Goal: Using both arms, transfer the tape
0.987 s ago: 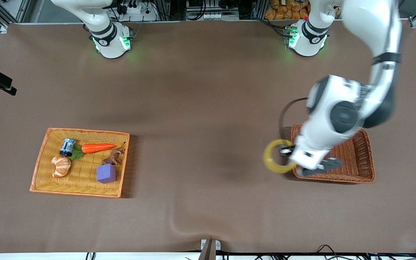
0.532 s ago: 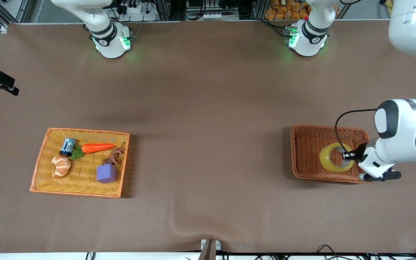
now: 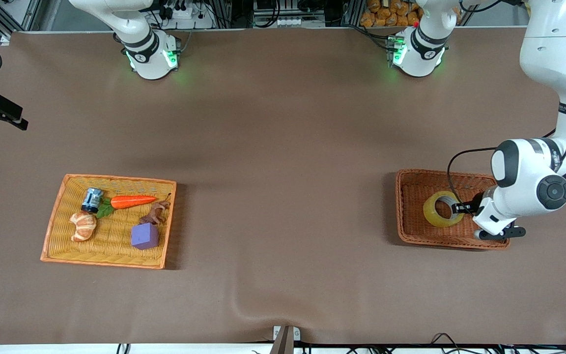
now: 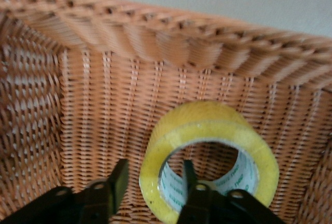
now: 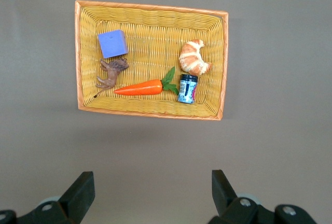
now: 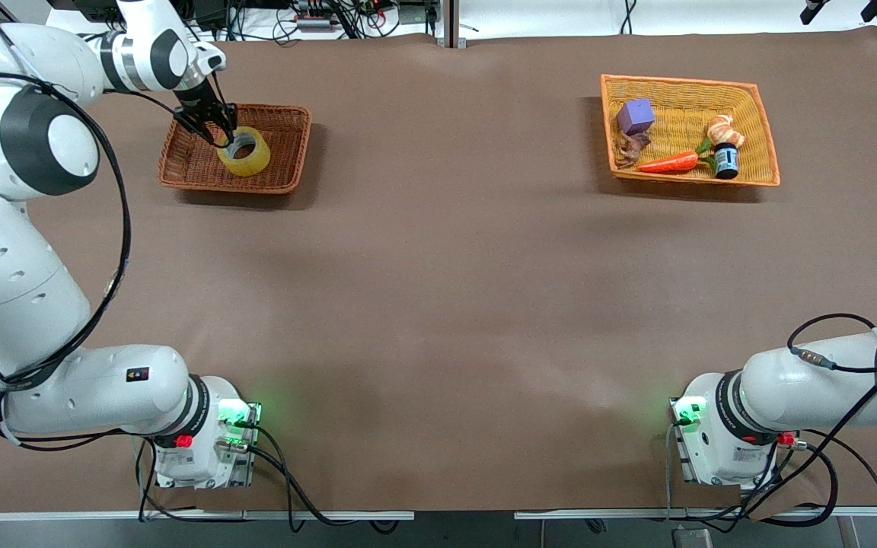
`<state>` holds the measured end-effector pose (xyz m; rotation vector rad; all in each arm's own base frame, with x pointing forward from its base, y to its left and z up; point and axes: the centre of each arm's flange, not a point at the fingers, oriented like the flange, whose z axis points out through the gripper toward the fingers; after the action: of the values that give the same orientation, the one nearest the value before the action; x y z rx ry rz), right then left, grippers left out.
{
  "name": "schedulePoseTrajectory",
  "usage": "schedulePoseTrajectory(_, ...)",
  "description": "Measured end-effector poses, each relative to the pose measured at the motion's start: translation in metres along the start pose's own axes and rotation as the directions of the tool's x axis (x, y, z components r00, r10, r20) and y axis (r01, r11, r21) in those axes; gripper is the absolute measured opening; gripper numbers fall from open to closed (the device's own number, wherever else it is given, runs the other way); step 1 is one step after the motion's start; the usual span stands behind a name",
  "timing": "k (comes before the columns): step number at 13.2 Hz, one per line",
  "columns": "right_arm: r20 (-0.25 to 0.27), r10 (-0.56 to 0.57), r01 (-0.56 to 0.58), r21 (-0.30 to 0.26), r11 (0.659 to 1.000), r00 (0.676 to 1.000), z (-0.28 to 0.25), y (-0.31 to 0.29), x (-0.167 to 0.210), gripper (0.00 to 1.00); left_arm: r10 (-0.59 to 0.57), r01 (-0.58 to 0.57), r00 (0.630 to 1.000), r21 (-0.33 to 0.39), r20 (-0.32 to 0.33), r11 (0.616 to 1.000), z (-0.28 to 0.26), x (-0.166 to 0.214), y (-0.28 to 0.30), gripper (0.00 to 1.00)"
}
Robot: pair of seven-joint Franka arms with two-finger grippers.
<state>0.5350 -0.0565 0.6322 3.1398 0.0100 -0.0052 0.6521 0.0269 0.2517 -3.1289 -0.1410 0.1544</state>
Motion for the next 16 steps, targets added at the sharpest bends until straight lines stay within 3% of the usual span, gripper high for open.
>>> schedulePoseTrajectory(4,-0.001,-0.005,0.005,0.000,1.000,1.000,0.000,-0.003,0.000,1.00,0.015,-0.016,0.983,-0.003,-0.182,1.000,-0.110,0.010,0.007,0.98)
schedulePoseTrajectory(5,-0.001,-0.007,0.007,0.000,1.000,1.000,0.000,-0.004,0.000,1.00,0.026,-0.027,0.972,0.001,-0.234,1.000,-0.148,0.008,0.006,1.00)
schedulePoseTrajectory(7,-0.001,-0.011,0.011,0.000,1.000,1.000,0.000,-0.006,0.001,1.00,0.039,-0.037,0.961,0.013,-0.274,0.999,-0.217,-0.008,0.004,1.00)
schedulePoseTrajectory(11,-0.013,-0.013,0.013,-0.001,1.000,1.000,-0.002,-0.007,0.002,1.00,0.063,-0.058,0.970,0.028,-0.235,0.998,-0.310,-0.059,0.015,1.00)
schedulePoseTrajectory(16,-0.012,-0.006,0.006,-0.001,1.000,1.000,-0.002,-0.003,0.002,1.00,0.071,-0.067,0.983,0.030,-0.168,0.997,-0.354,-0.093,0.022,1.00)
